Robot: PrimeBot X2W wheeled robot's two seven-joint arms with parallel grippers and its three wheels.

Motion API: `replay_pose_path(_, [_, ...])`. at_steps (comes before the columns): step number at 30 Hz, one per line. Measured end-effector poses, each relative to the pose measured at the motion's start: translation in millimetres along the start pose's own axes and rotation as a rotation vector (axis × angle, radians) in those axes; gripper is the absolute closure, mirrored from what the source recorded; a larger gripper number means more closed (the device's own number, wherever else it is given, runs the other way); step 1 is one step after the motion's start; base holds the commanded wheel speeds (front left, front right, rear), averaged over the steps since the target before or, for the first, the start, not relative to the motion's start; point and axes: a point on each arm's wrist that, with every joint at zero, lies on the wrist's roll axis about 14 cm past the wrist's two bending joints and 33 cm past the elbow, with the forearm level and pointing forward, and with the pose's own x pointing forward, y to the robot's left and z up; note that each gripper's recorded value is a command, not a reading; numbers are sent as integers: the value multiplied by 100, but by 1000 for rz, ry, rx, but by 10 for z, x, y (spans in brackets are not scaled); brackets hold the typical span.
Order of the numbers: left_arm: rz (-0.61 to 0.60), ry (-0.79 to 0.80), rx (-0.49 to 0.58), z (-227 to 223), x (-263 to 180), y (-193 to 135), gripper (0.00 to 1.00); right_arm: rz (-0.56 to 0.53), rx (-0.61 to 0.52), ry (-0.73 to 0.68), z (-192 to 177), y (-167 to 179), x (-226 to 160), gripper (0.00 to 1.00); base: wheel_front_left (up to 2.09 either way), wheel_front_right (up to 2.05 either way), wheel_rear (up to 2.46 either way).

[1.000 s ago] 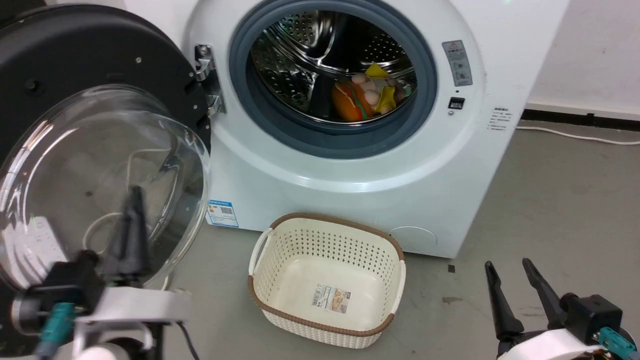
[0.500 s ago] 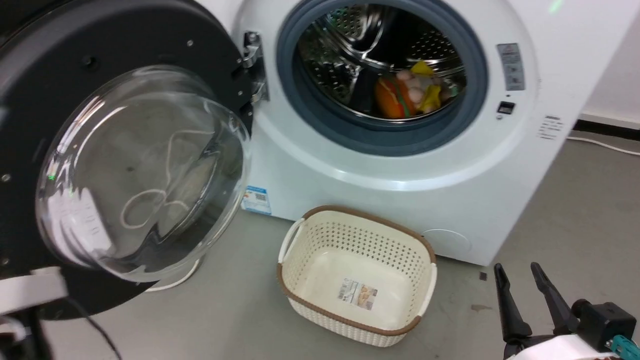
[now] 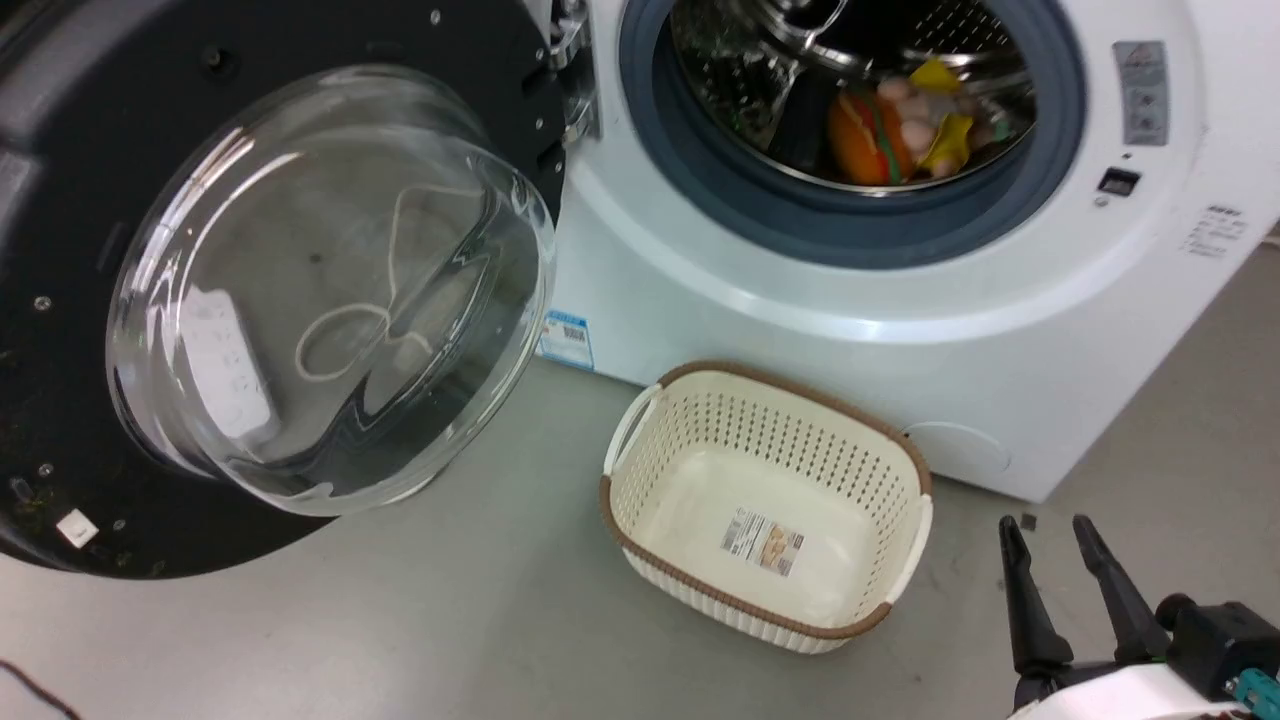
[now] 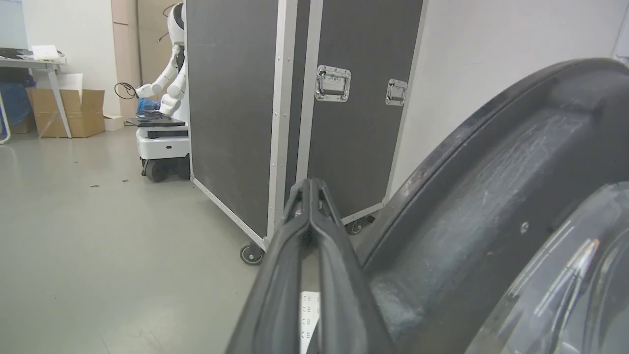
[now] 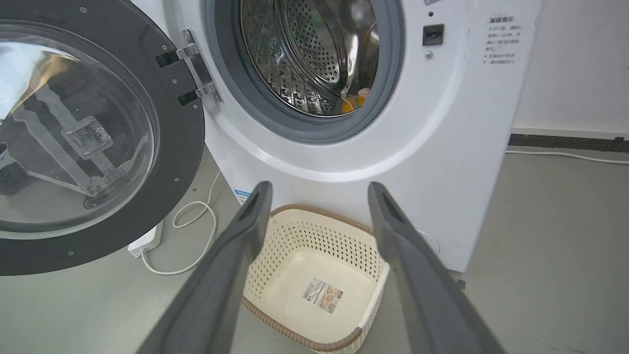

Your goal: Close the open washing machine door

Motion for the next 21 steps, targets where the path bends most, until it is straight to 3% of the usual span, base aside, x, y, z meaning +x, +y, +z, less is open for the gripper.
replay_pose_path(11, [-60,290,123,-591,274,79,100,11,17,37,-217,-8,199,0,0,0,0])
replay_pose_path(13, [-103,412,183,-800,356,57,100,19,31,52,-318,3,273,0,0,0,0])
replay_pose_path(21, [-233,535,161,-877,292,-129,100,18,52,55,-375,2,318,0,0,0,0])
